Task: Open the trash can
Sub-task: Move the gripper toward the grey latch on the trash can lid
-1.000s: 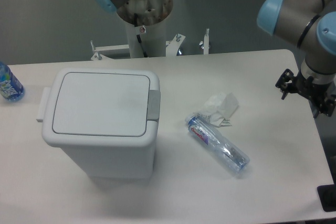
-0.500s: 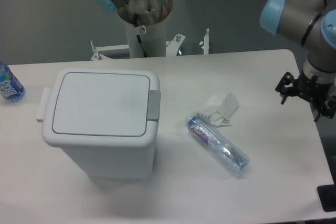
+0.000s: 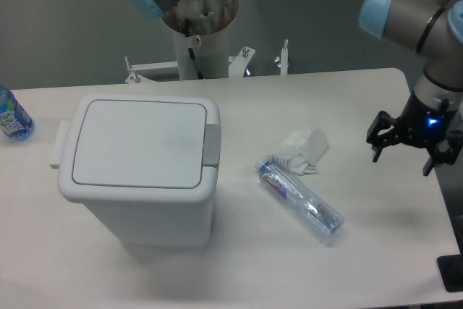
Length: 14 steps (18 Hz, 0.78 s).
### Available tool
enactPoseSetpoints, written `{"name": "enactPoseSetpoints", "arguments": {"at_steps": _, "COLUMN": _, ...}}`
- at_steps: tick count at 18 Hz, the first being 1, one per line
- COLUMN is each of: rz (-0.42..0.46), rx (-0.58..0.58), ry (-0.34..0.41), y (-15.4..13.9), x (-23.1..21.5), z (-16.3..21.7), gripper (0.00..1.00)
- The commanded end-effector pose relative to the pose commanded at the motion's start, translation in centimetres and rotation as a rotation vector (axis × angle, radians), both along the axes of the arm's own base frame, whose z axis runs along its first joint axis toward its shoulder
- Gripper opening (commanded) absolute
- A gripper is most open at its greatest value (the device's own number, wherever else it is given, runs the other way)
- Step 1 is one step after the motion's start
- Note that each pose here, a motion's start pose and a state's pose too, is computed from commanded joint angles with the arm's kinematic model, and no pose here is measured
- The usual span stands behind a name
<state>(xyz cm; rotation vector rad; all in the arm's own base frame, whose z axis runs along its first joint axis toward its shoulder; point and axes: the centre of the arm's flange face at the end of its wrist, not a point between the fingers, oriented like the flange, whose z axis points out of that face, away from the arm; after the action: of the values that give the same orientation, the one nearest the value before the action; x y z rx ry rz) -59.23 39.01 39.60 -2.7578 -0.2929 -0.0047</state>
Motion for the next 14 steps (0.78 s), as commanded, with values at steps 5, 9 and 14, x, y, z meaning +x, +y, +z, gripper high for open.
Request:
{"name": "enactPoseSetpoints", "arguments": {"at_steps": 5, "rz": 0.081, "rx": 0.101, "ry": -0.084, "y": 1.4, "x": 2.0, "z": 1.0, "gripper": 1.0}}
{"name": "enactPoseSetpoints", "arguments": {"at_steps": 9, "rz": 0.128, "rx": 0.138, "ry": -0.102, "y": 2.9, "x": 4.2, "z": 3.5, "gripper": 1.0}}
{"name": "enactPoseSetpoints", "arguments": {"at_steps": 14, "rz": 0.148, "rx": 0.21, "ry": -0.13, "y": 4.2, "x": 6.5, "z": 6.5, "gripper": 1.0}}
